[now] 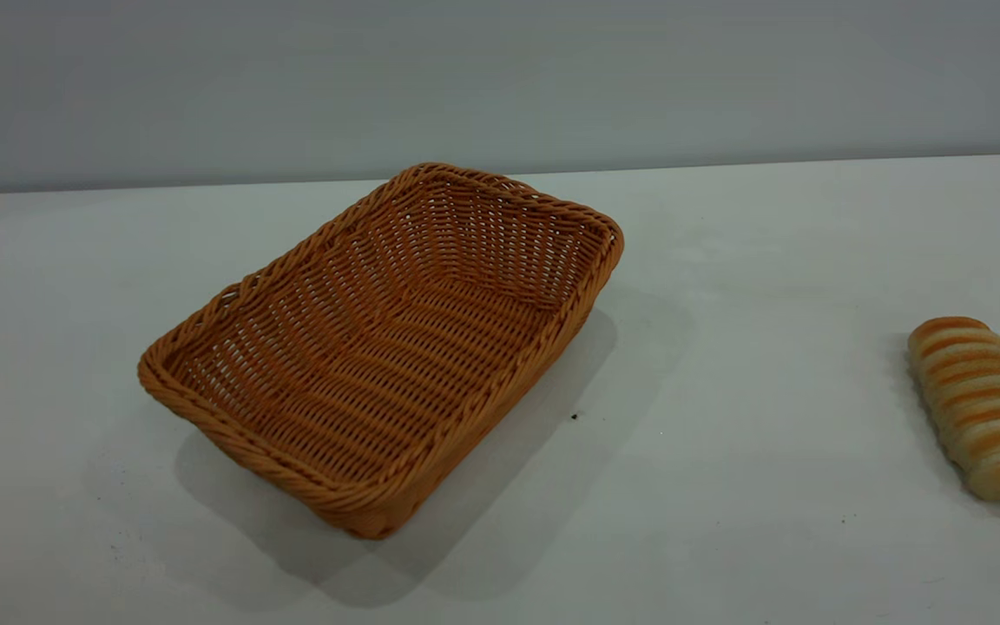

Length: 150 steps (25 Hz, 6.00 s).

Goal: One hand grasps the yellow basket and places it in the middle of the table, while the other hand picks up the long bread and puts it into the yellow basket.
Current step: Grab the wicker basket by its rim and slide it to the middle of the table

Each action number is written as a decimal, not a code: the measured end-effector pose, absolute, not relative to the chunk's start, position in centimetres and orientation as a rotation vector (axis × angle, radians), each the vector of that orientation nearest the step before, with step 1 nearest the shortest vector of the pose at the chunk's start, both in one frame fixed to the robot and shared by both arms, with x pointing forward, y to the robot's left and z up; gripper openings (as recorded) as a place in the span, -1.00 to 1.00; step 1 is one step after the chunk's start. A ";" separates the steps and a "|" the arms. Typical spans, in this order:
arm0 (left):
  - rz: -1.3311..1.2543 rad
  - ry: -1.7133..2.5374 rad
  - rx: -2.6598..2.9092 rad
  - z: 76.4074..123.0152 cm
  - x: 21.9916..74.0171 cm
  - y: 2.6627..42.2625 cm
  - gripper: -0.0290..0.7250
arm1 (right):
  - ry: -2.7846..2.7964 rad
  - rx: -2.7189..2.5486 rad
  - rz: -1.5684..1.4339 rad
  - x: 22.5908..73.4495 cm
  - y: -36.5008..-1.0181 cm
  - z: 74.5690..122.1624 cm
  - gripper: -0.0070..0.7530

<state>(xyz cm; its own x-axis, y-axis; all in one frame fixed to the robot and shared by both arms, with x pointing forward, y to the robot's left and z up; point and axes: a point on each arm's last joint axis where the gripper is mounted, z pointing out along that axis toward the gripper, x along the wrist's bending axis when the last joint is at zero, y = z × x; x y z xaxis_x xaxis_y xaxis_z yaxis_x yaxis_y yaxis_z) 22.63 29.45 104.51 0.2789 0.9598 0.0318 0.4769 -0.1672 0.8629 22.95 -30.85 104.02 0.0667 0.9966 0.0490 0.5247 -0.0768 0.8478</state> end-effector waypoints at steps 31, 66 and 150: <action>0.496 1.693 1.525 105.2 34.4 27.7 0.63 | 1.595 1.597 0.718 28.1 -31.4 108.7 -0.19; -0.040 2.278 1.352 93.6 52.2 23.9 0.38 | 1.658 1.661 0.679 36.0 -30.1 108.5 -0.19; -0.065 1.864 1.881 87.2 62.3 17.6 -0.26 | 1.647 1.642 0.719 36.2 -29.9 108.7 -0.19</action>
